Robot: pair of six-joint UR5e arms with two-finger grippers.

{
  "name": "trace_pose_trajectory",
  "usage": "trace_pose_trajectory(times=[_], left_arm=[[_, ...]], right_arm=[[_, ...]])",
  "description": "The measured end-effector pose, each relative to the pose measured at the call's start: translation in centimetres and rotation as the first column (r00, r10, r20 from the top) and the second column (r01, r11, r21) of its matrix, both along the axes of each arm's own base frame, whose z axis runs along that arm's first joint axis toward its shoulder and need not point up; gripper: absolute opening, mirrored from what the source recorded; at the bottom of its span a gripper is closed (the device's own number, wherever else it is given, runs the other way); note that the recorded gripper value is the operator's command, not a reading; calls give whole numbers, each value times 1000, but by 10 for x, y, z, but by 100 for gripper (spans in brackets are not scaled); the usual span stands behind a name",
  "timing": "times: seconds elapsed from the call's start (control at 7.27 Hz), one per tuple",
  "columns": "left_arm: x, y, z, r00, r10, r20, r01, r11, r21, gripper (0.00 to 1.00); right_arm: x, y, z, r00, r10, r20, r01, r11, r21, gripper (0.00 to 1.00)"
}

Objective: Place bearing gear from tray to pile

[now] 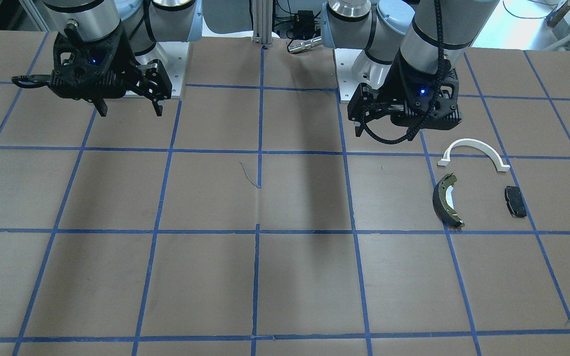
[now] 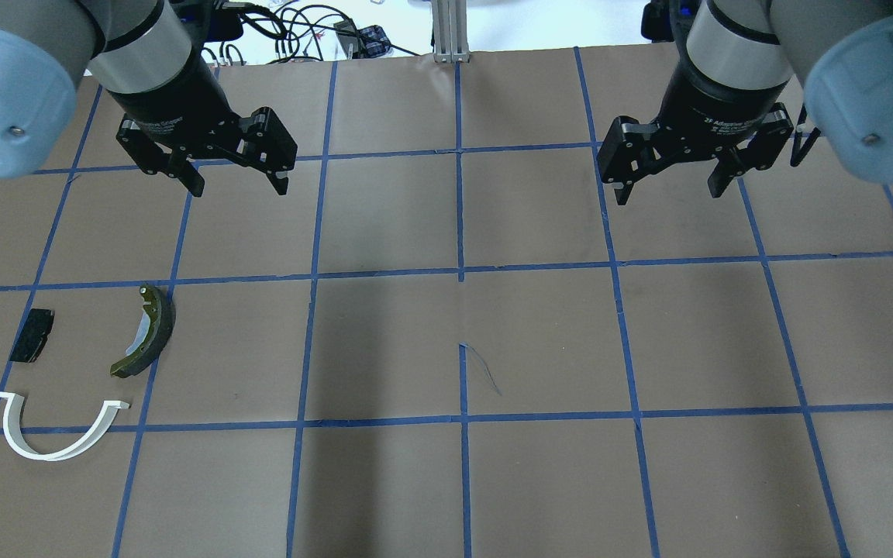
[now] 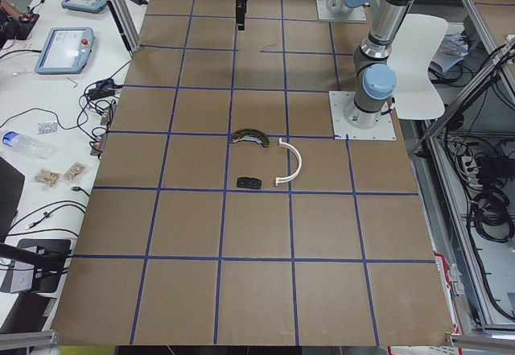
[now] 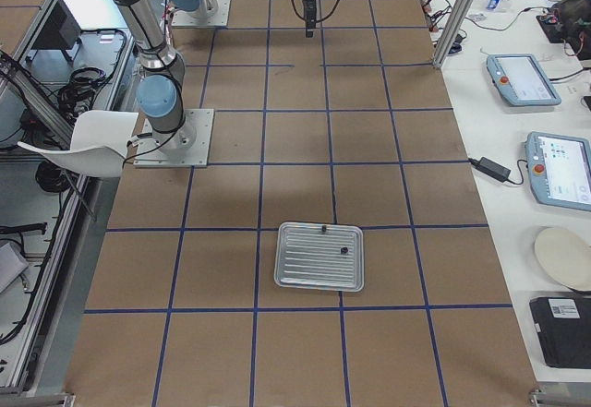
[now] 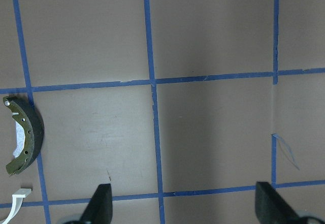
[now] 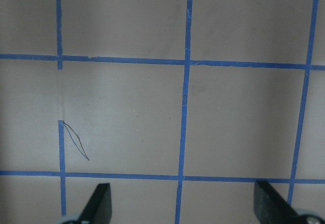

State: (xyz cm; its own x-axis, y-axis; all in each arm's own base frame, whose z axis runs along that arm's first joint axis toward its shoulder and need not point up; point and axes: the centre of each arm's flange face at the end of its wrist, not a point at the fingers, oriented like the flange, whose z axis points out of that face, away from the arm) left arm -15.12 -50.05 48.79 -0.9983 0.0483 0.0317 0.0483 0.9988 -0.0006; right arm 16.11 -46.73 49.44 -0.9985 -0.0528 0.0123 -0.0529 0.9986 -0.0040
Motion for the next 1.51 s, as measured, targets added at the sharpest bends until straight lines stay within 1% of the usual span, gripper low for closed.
trace_pose_trajectory(times=[0.28, 0.55, 0.69, 0.83, 0.96, 1.24, 1.38, 1.51], left_arm=[[0, 0, 0, 1000, 0, 0, 0, 1000, 0, 100], [0, 0, 1, 1000, 0, -1, 0, 1000, -1, 100], [0, 1, 1, 1000, 0, -1, 0, 1000, -2, 100], [0, 1, 1, 1000, 0, -1, 0, 1000, -2, 100], [0, 1, 1, 1000, 0, 0, 0, 1000, -2, 100], [0, 1, 0, 1000, 0, 0, 0, 1000, -1, 100], [0, 1, 0, 1000, 0, 0, 0, 1000, -1, 100], [0, 1, 0, 1000, 0, 0, 0, 1000, -1, 100]], right_arm=[[0, -8, -5, 1000, 4, 5, -4, 1000, -11, 100], [-2, -14, -11, 1000, 8, 0, -8, 1000, -7, 100], [-12, -17, -12, 1000, 17, -7, -17, 1000, -4, 100], [-34, -24, -13, 1000, 27, -6, -27, 1000, -1, 100], [-67, -33, -16, 999, 38, -2, -38, 999, 5, 100], [-156, -54, -35, 1000, 31, 5, -31, 999, 42, 100], [-204, -65, -49, 998, 61, 8, -61, 997, 47, 100], [-256, -79, -70, 996, 85, 5, -85, 996, 39, 100]])
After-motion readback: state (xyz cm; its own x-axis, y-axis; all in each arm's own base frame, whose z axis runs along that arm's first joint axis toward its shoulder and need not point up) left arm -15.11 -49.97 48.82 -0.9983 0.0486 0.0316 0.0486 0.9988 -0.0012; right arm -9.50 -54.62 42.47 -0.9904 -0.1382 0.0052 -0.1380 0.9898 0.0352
